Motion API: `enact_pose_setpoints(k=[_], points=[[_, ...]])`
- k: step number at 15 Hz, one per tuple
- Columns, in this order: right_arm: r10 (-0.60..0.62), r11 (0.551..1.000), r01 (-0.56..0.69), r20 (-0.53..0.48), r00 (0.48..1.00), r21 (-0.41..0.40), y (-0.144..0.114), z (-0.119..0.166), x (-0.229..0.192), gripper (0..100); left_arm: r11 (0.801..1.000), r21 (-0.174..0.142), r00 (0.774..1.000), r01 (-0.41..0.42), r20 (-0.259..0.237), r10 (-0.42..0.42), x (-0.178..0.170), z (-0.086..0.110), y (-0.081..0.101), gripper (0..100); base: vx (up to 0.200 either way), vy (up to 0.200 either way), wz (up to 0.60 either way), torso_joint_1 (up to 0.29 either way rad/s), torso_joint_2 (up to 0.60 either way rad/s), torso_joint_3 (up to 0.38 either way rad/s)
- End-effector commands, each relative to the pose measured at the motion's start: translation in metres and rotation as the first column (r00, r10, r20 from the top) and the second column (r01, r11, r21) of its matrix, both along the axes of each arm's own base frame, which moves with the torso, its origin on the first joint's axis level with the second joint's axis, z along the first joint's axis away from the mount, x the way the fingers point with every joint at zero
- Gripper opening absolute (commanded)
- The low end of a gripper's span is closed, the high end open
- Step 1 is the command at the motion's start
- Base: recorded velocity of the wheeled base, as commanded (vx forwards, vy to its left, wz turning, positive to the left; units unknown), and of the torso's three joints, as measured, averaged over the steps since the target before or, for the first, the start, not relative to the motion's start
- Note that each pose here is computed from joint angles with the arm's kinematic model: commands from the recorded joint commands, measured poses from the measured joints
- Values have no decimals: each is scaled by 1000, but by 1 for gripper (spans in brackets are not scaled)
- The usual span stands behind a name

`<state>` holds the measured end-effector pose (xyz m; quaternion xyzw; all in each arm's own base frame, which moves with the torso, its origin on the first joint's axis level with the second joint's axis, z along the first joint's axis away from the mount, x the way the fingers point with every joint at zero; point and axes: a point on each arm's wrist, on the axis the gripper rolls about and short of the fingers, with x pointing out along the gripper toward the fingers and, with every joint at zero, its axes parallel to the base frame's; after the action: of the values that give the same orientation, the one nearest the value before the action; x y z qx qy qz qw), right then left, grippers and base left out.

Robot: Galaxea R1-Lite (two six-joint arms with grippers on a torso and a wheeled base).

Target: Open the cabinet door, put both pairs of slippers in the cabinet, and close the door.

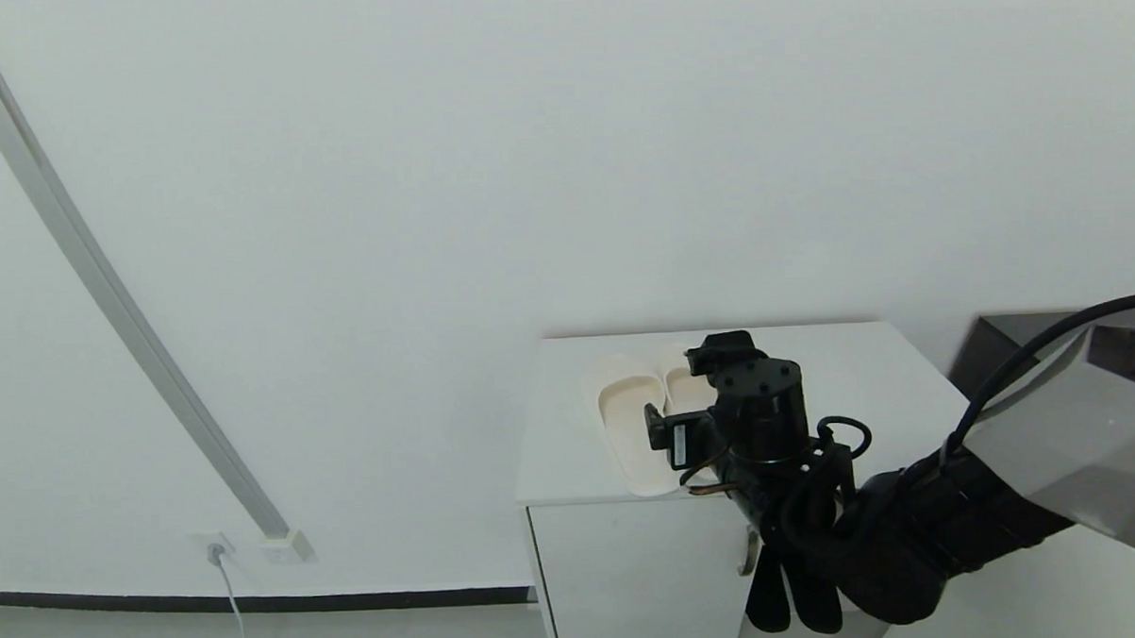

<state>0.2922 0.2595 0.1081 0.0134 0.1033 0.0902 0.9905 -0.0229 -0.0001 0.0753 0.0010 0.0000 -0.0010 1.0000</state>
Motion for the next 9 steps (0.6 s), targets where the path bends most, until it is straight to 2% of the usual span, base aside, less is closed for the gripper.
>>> enact_pose_setpoints(k=[1,3,6,9], points=[[4,1000,-4,-26,1000,-22,3,-14,1,100,1000,0,1000,0,0,0,0,0,0,0,0,0,0,0,0,0],[6,999,-8,-48,999,-43,7,-29,5,100,1000,0,1000,-2,0,2,0,0,0,0,0,0,0,0,0,0],[50,999,-50,-34,998,-18,15,-38,19,100,1000,0,1000,0,0,0,0,0,0,0,0,0,0,0,0,0],[19,1000,-19,-17,1000,-2,18,-44,47,100,1000,0,1000,0,-2,0,0,0,0,0,0,0,0,0,0,0]])
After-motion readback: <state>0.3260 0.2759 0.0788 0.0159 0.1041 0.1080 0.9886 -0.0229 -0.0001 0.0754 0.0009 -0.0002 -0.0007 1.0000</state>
